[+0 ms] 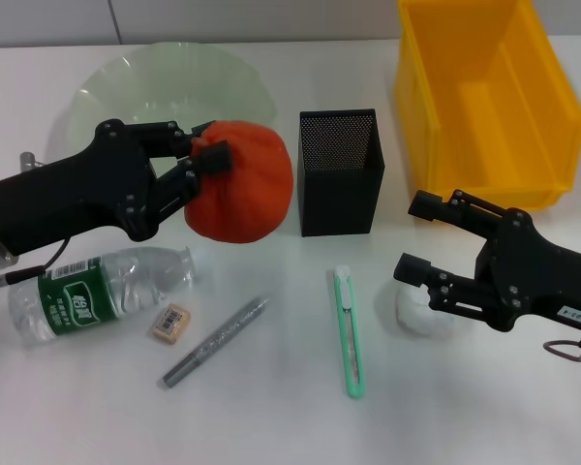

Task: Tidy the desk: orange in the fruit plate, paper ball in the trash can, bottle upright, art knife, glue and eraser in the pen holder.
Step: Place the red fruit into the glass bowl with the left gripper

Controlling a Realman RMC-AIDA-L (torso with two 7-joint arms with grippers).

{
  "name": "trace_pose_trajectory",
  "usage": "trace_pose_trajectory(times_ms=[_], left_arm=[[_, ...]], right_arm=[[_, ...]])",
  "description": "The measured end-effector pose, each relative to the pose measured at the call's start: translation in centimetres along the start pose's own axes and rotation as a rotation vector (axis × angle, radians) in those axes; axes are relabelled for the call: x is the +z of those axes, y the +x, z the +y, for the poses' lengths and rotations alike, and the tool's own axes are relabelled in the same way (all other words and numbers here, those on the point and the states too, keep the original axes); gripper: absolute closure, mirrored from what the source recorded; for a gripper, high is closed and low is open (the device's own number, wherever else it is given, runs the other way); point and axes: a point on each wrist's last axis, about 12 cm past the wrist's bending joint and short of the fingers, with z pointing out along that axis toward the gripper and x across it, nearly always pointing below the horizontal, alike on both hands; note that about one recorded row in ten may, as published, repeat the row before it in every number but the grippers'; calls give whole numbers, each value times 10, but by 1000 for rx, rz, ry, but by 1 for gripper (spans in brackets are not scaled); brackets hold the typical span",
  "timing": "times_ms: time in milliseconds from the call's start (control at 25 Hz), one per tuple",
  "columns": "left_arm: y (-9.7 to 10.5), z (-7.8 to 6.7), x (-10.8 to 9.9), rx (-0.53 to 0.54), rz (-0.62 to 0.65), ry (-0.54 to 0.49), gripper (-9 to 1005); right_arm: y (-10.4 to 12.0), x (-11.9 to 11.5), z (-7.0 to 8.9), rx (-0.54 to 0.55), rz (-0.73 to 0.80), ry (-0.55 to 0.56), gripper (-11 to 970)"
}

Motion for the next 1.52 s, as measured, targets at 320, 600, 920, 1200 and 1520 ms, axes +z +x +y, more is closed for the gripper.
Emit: trace_pose_trajectory(times_ms=[320, 600, 920, 1200, 1520], left_arm=[[-7, 5, -3, 24, -27, -31, 815], [-18, 11, -4, 68, -63, -56, 805], [-25, 20, -8, 88, -110, -147, 794], [-26, 29, -8, 91, -103, -208, 784], [-27, 37, -8, 92, -86, -266, 772]], right_arm=[[1, 2, 0, 6, -4, -5, 187], [1, 6, 0, 6, -8, -14, 186], [1, 7, 0, 7, -9, -15, 186], [1, 7, 0, 7, -10, -14, 187], [0, 8, -1, 6, -12, -13, 188]])
